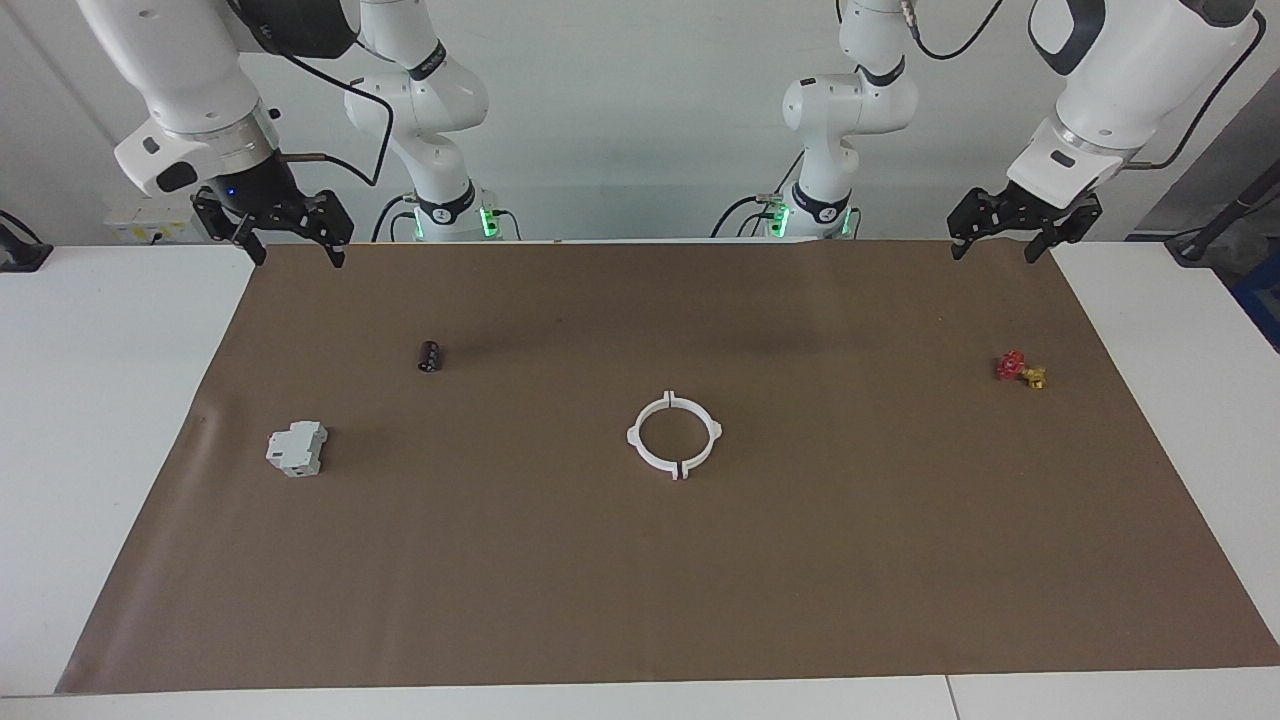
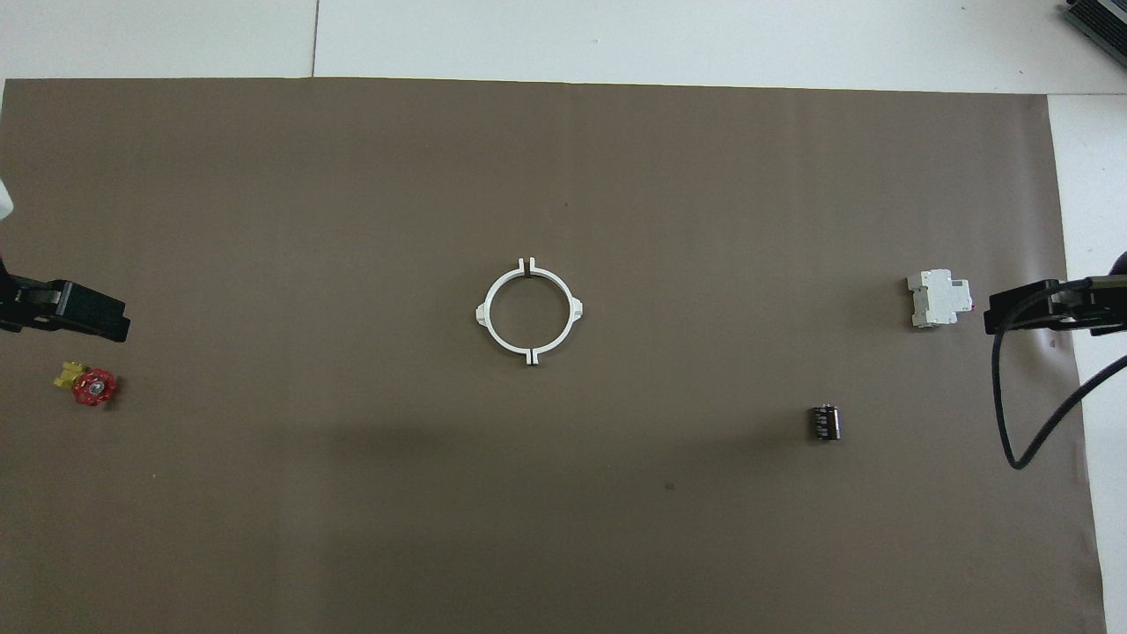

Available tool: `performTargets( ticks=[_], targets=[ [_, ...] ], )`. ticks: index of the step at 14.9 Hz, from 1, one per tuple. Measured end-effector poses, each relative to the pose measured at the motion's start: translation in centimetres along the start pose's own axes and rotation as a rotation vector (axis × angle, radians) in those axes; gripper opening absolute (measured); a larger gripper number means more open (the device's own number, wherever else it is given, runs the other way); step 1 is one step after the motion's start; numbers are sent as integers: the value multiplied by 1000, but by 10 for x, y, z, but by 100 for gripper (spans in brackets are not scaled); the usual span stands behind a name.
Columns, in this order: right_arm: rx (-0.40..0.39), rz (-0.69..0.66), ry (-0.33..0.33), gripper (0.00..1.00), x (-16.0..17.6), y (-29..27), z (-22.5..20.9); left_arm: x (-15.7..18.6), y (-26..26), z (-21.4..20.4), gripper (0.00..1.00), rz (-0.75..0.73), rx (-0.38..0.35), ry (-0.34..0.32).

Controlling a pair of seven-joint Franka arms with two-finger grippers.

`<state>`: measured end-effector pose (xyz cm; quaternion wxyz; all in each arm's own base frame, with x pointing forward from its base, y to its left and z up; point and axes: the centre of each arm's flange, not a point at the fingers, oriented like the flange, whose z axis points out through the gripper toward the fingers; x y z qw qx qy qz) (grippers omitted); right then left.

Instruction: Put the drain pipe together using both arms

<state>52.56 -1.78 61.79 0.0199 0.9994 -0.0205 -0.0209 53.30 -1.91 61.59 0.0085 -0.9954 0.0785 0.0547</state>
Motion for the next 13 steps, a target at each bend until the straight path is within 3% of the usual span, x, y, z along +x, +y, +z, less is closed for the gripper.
performTargets(
  ticks=[13],
  targets=[
    [0, 0, 0, 100, 0, 0, 0, 1, 0, 2, 100, -10, 0, -4]
  ],
)
